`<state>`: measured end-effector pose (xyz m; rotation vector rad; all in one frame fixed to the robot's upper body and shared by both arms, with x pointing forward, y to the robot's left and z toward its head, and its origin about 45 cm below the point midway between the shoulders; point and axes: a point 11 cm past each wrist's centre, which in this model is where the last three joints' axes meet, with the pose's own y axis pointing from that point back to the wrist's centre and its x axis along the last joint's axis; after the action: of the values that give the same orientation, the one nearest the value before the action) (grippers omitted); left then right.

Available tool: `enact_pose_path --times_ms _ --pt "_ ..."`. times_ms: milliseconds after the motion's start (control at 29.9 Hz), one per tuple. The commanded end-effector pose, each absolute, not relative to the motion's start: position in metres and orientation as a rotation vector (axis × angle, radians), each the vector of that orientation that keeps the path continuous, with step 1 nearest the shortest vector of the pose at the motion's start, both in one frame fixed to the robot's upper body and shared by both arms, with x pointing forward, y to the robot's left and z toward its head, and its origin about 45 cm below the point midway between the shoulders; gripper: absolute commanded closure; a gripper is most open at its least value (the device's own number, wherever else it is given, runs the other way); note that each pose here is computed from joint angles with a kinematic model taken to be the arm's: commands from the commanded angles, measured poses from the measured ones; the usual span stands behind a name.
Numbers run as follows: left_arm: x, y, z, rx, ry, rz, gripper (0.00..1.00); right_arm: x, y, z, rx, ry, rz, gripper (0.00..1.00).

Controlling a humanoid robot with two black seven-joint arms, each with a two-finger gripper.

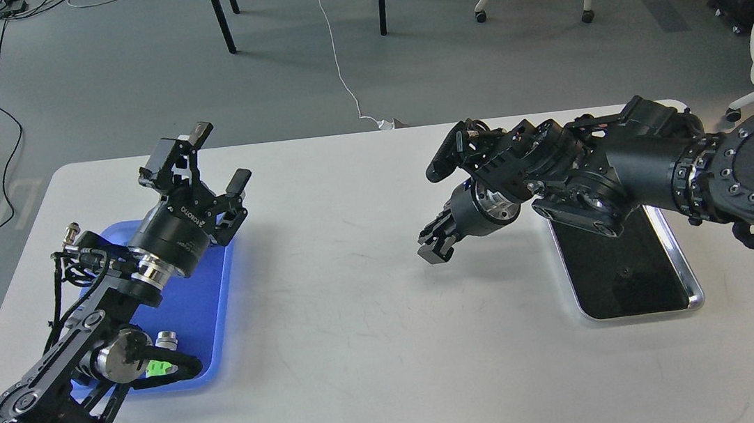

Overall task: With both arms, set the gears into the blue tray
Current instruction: 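Lower the black gear onto the table center and open the right gripper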

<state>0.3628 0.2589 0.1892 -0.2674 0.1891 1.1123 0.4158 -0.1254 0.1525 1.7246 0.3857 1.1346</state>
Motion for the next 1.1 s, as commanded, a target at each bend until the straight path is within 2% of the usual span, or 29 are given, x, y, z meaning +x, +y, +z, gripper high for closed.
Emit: enact_pose_path --times_ms 0,334,535,702,836,903,936,970,1070 --pt "0.363 0.259 0.189 -0.267 0.189 1.112 0.02 0.406 -0.123 0.143 1.800 0.356 1.081 0.77" --pt "0.362 0.258 0.189 -0.265 0.190 1.110 0.02 0.376 -0.103 0.132 1.932 0.389 1.027 0.76" --pt "0.362 0.258 0.188 -0.264 0.191 1.109 0.02 0.374 -0.102 0.131 1.935 0.391 1.045 0.75" --pt "0.362 0.257 0.188 -0.265 0.192 1.108 0.02 0.374 -0.101 0.131 1.939 0.382 1.067 0.68" --pt "0.362 0.257 0.188 -0.265 0.193 1.107 0.02 0.373 -0.101 0.129 1.946 0.371 1.080 0.60" --pt "0.362 0.257 0.188 -0.265 0.193 1.107 0.02 0.373 -0.100 0.129 1.948 0.365 1.090 0.52" --pt "0.362 0.257 0.188 -0.265 0.193 1.107 0.02 0.373 -0.100 0.129 1.948 0.365 1.090 0.52" --pt "0.362 0.257 0.188 -0.263 0.192 1.108 0.02 0.374 -0.100 0.129 1.948 0.360 1.094 0.43" --pt "0.362 0.258 0.189 -0.262 0.188 1.108 0.02 0.376 -0.099 0.133 1.945 0.353 1.110 0.28"
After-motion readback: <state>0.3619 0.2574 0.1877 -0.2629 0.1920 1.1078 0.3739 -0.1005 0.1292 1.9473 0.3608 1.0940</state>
